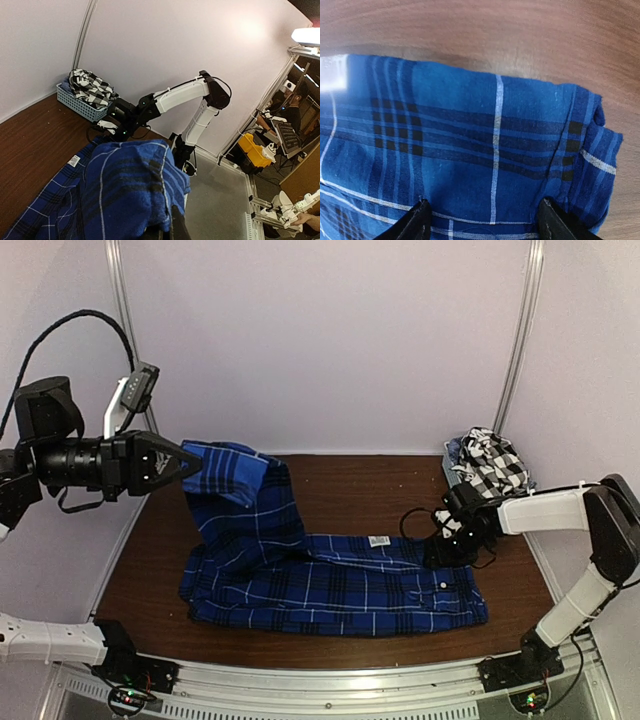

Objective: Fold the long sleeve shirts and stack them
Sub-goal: Adjust the rectangle-folded shirt at the center of the board, then pass from the left arm to the right, then adjust the sleeve of the rectangle-folded shirt.

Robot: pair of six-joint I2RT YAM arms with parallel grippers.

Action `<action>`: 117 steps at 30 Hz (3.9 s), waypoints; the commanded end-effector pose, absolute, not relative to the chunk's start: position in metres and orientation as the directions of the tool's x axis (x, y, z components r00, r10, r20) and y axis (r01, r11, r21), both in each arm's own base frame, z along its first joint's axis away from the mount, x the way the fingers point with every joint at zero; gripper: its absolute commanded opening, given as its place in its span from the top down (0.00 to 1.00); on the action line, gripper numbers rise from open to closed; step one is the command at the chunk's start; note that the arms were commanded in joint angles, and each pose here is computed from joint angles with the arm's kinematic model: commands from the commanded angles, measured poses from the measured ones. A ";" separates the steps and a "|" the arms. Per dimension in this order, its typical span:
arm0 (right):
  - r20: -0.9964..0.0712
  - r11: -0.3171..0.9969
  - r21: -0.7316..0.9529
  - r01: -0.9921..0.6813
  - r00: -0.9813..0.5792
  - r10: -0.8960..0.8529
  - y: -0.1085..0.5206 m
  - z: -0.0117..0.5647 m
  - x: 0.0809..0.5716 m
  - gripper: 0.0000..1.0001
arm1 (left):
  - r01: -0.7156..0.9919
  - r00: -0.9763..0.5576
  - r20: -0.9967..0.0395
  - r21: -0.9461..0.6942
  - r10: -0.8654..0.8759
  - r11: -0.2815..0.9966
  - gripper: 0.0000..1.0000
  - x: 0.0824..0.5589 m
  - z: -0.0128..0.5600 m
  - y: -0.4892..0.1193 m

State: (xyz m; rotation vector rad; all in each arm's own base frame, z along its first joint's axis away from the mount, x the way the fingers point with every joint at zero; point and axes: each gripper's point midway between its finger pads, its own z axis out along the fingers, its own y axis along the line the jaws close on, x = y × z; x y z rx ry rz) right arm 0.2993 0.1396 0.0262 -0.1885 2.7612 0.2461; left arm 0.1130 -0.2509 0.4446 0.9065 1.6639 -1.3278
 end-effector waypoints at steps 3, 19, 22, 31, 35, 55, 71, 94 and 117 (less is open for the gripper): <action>-0.356 0.982 0.117 -0.145 -0.930 -0.095 0.137 0.017 0.299 0.27 | 0.890 -0.431 -0.898 -0.407 0.088 0.207 1.00 0.119 0.426 -0.257; -0.509 0.955 0.196 -0.224 -0.855 -0.096 0.160 0.100 0.316 0.26 | 0.780 -0.619 -0.767 -0.575 0.166 0.249 0.99 0.157 0.346 -0.298; -0.577 0.913 0.248 -0.326 -0.806 -0.131 0.180 0.126 0.313 0.26 | 0.750 -0.652 -0.745 -0.609 0.138 0.258 0.97 0.166 0.338 -0.306; -0.781 0.758 0.255 -0.601 -0.590 -0.205 0.238 0.206 0.285 0.23 | 0.590 -0.780 -0.624 -0.759 -0.049 0.276 0.97 0.203 0.318 -0.316; -0.848 0.697 0.225 -0.681 -0.489 -0.204 0.263 0.245 0.272 0.19 | 0.514 -0.826 -0.552 -0.820 -0.115 0.252 0.96 0.217 0.308 -0.318; -0.872 0.532 -0.129 -0.837 -0.160 -0.463 0.402 0.298 0.216 0.15 | 0.400 -0.899 -0.423 -0.899 -0.116 0.179 0.93 0.230 0.296 -0.337; -0.743 0.580 -0.387 -0.717 -0.130 -0.656 0.420 0.263 0.231 0.34 | 0.396 -0.905 -0.415 -0.903 -0.093 0.167 0.93 0.227 0.292 -0.339; -0.765 0.501 -0.234 -0.833 -0.160 -0.623 0.388 0.320 0.176 1.00 | 0.580 -0.754 -0.656 -0.690 -0.034 0.433 0.55 0.236 0.281 -0.310; -0.758 0.638 -0.001 -0.770 -0.416 -0.503 0.372 0.342 0.227 1.00 | 0.652 -0.569 -0.822 -0.464 -0.018 0.599 0.28 0.195 0.180 -0.229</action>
